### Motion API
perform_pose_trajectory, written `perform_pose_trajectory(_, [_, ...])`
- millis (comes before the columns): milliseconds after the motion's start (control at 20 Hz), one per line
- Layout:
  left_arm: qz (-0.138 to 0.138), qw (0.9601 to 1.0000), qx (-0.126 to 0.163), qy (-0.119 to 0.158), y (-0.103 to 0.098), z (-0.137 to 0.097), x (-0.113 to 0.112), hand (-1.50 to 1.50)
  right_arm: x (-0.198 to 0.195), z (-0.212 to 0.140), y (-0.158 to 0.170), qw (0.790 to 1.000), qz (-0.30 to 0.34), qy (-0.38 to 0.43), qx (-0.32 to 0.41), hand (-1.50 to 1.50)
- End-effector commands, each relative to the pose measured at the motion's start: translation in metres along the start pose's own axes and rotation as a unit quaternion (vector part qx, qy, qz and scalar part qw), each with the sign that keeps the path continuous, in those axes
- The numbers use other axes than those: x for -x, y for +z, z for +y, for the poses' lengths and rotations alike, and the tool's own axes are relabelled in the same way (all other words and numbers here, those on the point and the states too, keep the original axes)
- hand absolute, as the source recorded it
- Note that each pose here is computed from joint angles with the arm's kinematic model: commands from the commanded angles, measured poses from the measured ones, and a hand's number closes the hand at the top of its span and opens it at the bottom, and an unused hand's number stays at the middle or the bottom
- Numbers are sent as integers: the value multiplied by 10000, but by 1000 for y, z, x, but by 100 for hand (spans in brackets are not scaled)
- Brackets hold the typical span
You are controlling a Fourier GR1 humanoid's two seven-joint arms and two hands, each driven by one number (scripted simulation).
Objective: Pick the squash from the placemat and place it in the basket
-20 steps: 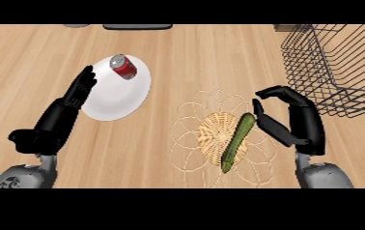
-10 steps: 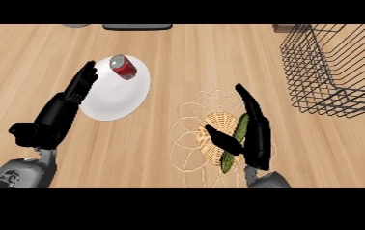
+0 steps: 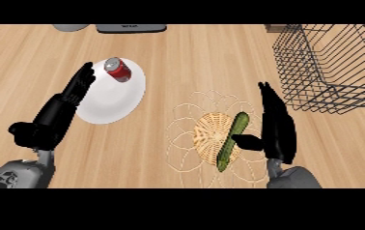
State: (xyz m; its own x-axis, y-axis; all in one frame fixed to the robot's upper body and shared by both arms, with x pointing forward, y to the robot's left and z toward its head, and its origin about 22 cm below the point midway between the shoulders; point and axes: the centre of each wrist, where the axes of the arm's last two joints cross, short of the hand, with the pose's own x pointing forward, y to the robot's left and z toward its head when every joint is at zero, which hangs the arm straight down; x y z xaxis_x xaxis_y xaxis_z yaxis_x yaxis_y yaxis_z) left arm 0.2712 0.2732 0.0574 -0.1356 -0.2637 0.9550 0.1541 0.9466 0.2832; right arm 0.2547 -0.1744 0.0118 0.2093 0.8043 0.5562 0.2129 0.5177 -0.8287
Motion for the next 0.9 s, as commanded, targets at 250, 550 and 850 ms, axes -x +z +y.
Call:
perform_pose_trajectory(250, [32,10000,15,14,5,2,4,0,-72,-62,31,9810,775,837,-1568,-150])
perform_pose_trajectory(550, [-31,9999,76,62,10,1,-9,0,-91,-131,64,9784,1076,863,-1537,-150])
perform_pose_trajectory(850, [-77,9998,106,114,-2,-11,7,0,-76,-144,68,9816,1152,774,-1309,-150])
